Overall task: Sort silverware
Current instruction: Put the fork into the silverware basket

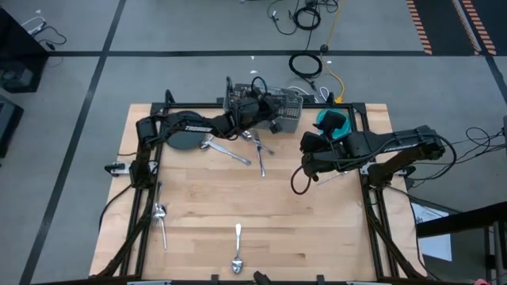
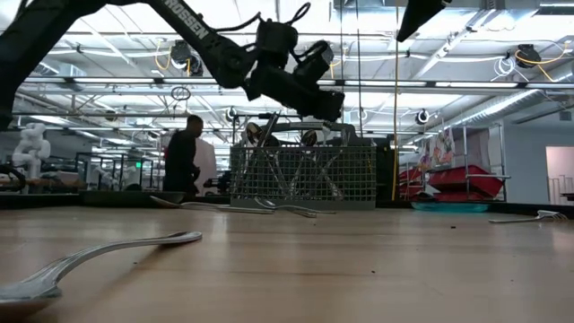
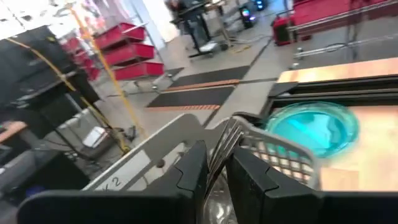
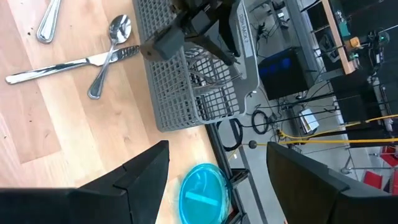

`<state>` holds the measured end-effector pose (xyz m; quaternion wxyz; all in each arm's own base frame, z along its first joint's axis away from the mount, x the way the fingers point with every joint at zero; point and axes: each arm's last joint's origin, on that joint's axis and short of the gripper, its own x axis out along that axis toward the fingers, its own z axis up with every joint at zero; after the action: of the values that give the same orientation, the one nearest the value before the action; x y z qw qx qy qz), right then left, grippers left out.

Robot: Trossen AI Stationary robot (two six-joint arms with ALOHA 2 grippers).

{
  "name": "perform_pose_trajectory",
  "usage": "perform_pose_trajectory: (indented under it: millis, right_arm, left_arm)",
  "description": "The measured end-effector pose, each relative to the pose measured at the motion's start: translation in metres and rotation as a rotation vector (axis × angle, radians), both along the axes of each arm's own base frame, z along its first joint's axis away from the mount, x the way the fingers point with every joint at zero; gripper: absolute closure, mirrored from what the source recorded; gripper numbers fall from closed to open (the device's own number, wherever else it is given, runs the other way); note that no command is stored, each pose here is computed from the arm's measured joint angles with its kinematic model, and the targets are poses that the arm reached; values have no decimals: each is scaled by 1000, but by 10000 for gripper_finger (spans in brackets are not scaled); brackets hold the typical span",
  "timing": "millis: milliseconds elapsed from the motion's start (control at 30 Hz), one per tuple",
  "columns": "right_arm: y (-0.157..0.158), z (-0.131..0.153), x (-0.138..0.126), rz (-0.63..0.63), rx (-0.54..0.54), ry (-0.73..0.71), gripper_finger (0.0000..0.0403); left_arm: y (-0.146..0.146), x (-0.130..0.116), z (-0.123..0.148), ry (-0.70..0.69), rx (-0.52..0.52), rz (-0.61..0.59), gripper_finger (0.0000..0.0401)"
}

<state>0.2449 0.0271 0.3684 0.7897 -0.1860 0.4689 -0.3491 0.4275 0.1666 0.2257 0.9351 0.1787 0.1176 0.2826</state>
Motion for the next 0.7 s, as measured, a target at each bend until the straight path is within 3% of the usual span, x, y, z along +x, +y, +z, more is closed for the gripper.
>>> perform_pose_trajectory:
  millis: [400,700]
  right_arm:
    - [1,0,0,3,8,-1,149]
    - [1,-1,0,-2,34,-7,149]
  left_arm:
    - [27,-21,-1,51,-256,-181,331]
    - [44,-42,21,-1,-369,-382,330]
